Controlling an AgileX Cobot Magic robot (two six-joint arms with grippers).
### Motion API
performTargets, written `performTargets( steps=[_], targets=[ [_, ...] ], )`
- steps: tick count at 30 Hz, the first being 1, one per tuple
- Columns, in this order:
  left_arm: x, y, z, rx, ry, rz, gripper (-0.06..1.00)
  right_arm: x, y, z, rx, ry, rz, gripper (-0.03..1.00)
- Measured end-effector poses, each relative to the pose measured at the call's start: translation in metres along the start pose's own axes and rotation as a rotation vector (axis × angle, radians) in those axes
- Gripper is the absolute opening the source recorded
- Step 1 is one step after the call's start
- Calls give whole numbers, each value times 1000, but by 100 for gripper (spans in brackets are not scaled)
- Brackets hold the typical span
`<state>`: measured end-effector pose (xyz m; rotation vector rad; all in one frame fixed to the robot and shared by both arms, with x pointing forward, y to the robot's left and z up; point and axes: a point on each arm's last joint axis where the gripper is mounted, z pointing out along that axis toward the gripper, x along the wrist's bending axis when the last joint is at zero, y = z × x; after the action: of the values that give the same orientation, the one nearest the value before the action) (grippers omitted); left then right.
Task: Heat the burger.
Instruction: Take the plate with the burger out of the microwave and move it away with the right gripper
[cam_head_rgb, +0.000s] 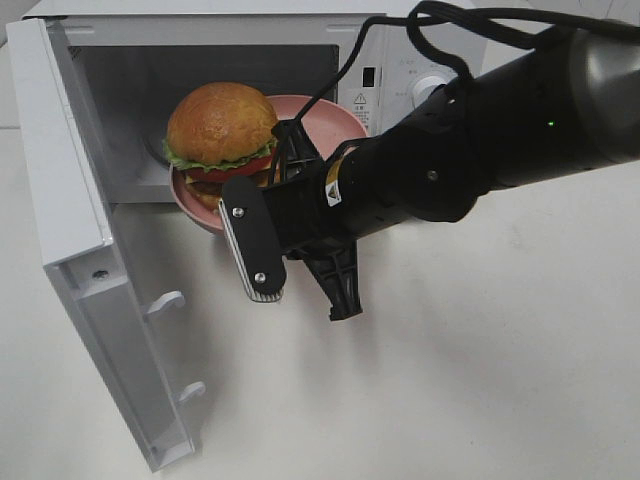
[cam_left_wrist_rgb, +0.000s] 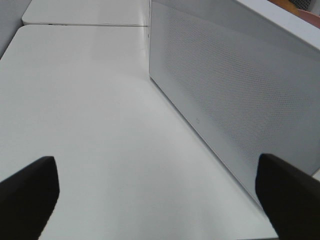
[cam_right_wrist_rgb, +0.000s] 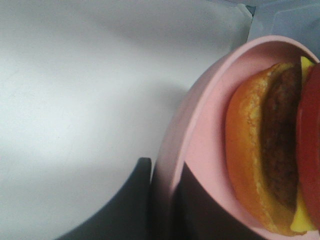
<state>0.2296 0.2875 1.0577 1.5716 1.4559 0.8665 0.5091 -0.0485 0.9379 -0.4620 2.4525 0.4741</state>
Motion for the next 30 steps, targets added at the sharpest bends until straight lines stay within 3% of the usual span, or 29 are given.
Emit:
performTargets(
  steps=[30],
  targets=[
    [0,0,0,0,0,0,99,69,-28,-107,-23,-37,77,10]
  ],
)
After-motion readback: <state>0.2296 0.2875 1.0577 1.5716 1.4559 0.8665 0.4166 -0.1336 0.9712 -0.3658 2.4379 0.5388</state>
